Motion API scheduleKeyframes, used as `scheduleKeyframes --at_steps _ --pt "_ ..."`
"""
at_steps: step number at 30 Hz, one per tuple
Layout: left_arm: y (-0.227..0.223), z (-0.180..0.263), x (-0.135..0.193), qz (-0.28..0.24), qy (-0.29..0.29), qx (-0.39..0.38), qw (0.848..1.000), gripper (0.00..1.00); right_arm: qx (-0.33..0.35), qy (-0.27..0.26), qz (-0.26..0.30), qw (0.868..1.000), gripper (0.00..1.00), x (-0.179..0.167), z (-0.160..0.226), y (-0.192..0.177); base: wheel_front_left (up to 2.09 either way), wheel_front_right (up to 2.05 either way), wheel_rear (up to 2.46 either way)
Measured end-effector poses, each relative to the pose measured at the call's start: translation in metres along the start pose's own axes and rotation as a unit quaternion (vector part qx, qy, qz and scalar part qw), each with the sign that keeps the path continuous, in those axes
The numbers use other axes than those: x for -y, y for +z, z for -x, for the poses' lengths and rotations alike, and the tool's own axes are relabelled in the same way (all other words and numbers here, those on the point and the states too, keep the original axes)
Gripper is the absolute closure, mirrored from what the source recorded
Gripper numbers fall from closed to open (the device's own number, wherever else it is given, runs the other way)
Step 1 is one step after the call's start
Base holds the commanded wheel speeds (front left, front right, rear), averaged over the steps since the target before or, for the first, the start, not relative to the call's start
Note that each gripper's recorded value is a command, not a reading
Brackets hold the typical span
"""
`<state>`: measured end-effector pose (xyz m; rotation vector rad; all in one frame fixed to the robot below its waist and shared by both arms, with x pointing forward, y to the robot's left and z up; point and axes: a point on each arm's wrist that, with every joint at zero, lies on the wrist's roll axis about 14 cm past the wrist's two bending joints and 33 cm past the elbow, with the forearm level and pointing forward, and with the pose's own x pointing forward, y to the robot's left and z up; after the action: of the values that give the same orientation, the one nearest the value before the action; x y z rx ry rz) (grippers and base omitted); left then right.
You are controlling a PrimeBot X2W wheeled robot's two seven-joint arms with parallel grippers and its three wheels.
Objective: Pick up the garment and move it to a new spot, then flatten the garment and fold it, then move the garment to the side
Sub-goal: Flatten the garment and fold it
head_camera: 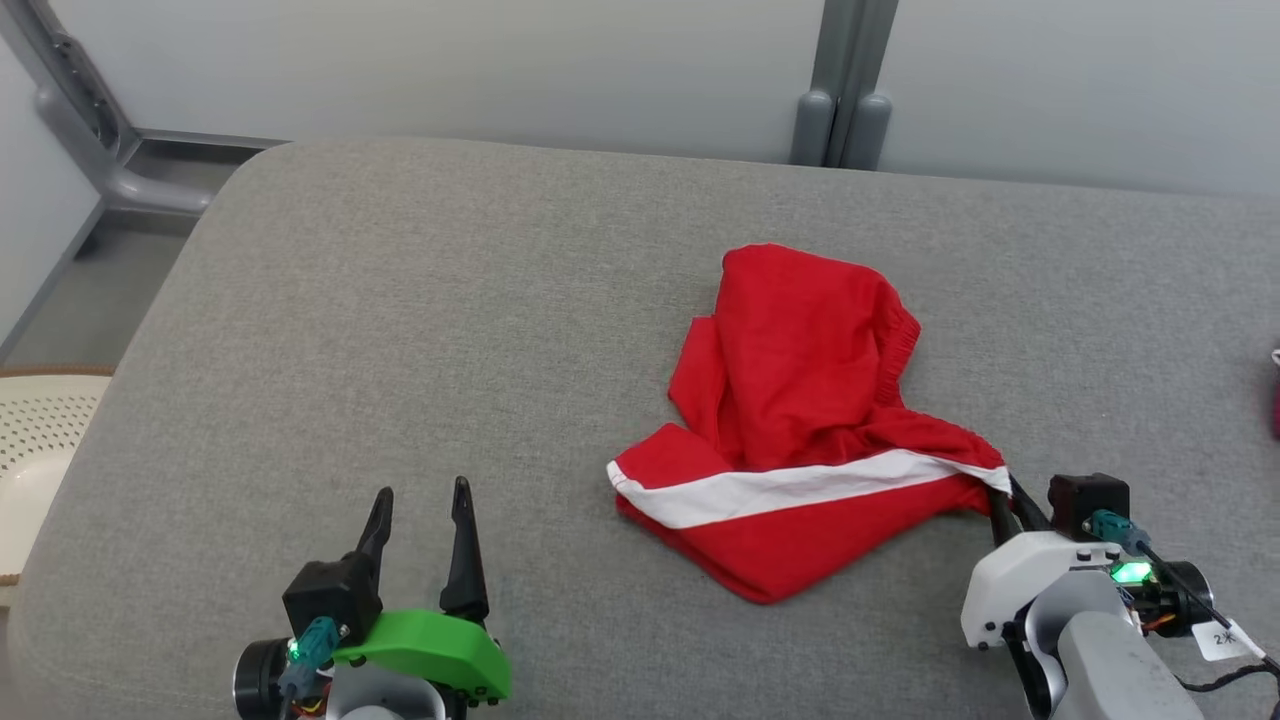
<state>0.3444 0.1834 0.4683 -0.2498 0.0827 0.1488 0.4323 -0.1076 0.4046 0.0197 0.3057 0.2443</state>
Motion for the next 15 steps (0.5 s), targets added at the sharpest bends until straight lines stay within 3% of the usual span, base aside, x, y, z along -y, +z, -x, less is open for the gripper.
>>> scheduleKeyframes --at_steps 4,5,6,7,15 --pt "-0.006 -0.004 0.009 0.002 -0.012 -0.009 1.0 0.0 -0.002 -0.028 0.017 0.999 1.0 0.02 0.009 -0.005 0.0 0.0 0.0" --pt "-0.007 -0.005 0.011 0.002 -0.016 -0.012 1.0 0.0 -0.001 -0.034 0.018 0.999 0.75 0.025 0.011 -0.005 0.0 0.0 0.0" --pt "-0.009 -0.006 0.012 0.003 -0.019 -0.014 1.0 0.0 0.0 -0.037 0.018 0.999 0.34 0.027 0.012 -0.006 0.0 0.0 0.0" --pt "-0.01 -0.006 0.013 0.003 -0.02 -0.015 1.0 0.0 0.0 -0.039 0.016 0.999 0.0 0.028 0.014 -0.006 0.0 0.0 0.0" --pt "-0.011 -0.009 0.031 0.011 -0.051 -0.017 0.998 0.0 0.017 -0.055 -0.007 0.998 0.0 0.037 0.029 -0.005 0.0 0.0 0.0"
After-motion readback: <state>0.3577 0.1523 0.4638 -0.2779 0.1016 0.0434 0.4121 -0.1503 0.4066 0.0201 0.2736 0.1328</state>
